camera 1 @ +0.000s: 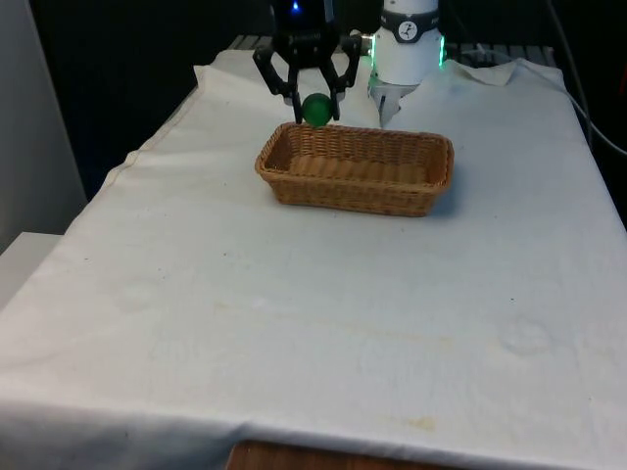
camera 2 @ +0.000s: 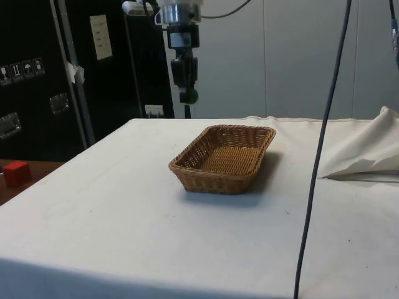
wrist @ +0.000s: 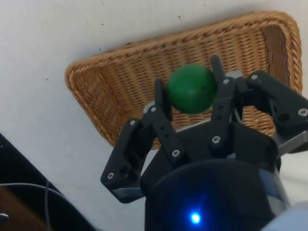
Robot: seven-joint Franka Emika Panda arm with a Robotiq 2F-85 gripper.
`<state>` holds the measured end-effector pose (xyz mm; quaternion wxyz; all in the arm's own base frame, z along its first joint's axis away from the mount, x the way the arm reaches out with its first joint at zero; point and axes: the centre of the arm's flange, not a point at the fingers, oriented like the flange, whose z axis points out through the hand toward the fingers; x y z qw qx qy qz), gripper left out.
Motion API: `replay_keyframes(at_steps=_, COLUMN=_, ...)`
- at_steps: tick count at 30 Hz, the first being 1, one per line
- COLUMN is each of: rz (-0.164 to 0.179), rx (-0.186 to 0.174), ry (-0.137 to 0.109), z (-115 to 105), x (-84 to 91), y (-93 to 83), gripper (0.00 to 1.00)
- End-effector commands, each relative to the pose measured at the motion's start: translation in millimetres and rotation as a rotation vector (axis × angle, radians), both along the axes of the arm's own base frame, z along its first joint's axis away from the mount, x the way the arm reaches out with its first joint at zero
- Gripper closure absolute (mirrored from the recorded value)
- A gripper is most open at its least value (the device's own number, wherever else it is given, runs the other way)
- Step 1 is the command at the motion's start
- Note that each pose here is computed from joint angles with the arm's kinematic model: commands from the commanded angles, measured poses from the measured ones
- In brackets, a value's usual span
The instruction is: Pick up the ball and place it into the basket.
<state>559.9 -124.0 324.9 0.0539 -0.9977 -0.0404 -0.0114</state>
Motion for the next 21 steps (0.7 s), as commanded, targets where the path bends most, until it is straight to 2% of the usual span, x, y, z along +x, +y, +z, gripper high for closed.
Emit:
replay_keyframes(at_steps=1, rz=0.000, rx=0.000, ry=-0.004, z=0, x=-2.3, y=-0.3, gripper=0.99)
replay_keyframes(at_steps=2, rz=0.001, rx=-0.012, ry=-0.015, z=0, x=-6.4, y=-0.5, gripper=0.99)
replay_keyframes(at_steps=8, rz=0.002, rx=-0.013, ry=-0.028, z=-12, x=-24.8, y=3.3, gripper=0.99)
replay_keyframes(at_steps=9, rz=0.001, rx=0.001, ry=-0.016, z=-9, x=-21.5, y=1.4, gripper=0.99)
replay_keyframes(at_steps=10, rz=0.002, rx=-0.013, ry=-0.029, z=-15, x=-27.6, y=4.2, gripper=0.99)
replay_keyframes(at_steps=11, rz=0.001, rx=-0.015, ry=-0.031, z=-18, x=-30.8, y=4.9, gripper=0.99)
replay_keyframes(at_steps=16, rz=0.002, rx=-0.022, ry=-0.033, z=-38, x=-49.0, y=10.7, gripper=0.99)
replay_keyframes(at_steps=17, rz=0.002, rx=-0.010, ry=-0.026, z=-36, x=-46.1, y=10.3, gripper=0.99)
replay_keyframes(at_steps=18, rz=0.002, rx=-0.025, ry=-0.033, z=-41, x=-51.6, y=11.6, gripper=0.99)
replay_keyframes(at_steps=21, rz=0.002, rx=-0.031, ry=-0.032, z=-50, x=-59.8, y=12.8, gripper=0.99)
